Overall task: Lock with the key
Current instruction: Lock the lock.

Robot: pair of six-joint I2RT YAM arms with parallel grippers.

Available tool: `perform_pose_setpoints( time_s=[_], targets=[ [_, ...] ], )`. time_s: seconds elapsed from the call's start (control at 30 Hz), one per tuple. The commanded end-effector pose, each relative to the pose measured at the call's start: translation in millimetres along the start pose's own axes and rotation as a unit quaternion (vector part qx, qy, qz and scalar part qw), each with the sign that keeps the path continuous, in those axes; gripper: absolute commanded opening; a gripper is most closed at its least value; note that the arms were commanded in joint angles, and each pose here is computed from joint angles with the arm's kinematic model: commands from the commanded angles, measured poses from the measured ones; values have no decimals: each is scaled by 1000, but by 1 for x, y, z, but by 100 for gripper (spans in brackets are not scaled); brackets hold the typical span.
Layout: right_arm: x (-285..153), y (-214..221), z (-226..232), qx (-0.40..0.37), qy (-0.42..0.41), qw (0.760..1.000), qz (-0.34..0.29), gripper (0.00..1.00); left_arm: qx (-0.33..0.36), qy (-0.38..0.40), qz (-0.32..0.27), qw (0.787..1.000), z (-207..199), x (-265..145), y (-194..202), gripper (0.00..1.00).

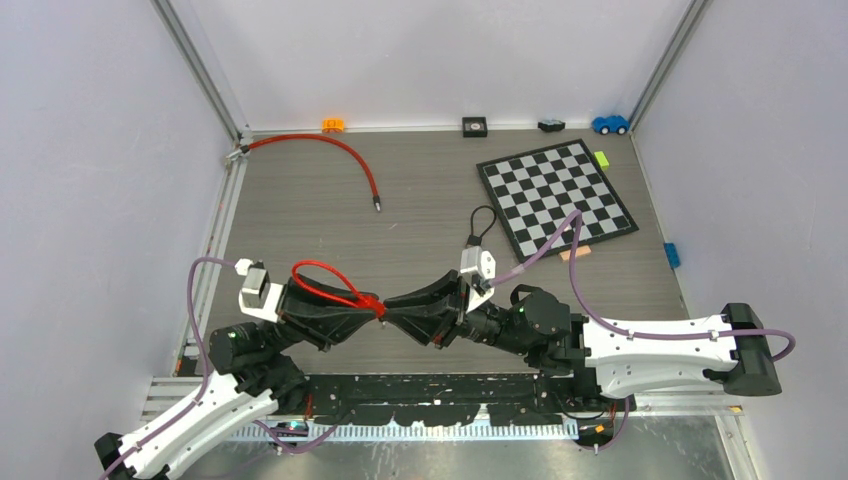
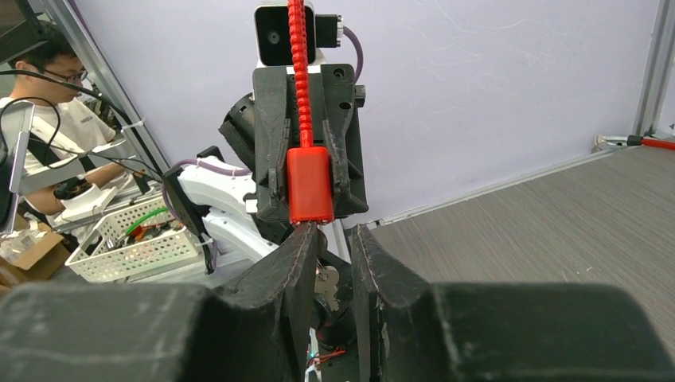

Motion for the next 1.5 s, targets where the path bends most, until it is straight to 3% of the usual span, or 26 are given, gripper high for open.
perform_pose_setpoints(
  time_s=[0.0,0.37,0.67,0.83,1.07,1.47],
  targets=[
    [-4,4,11,14,-52,998,17,28,16,-19,-15,1000,4,1,-3,0],
    [-7,5,10,16,-50,998,21,20,20,-22,-17,999,3,0,-5,0],
    [-9,4,9,14,-47,999,18,21,22,-22,-15,999,3,1,-5,0],
    [-8,3,10,12,-48,999,13,24,23,-18,-16,999,3,1,-6,0],
    [-15,-6,8,-2,-35,999,-2,37,25,-15,-18,999,1,1,-7,0],
    [-18,-21,8,-20,-12,999,-24,42,24,-4,-14,1000,0,2,-7,0]
  ],
)
Point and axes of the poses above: each gripper's point midway between its finger pads, its own x axis out along the fingers, its own z axis along the line the jaws close on, y = z × x, the point moved 10 cm from there along -x, back along the fingers, and after that the axes turned 11 degrees about x, right-handed, at the moved point
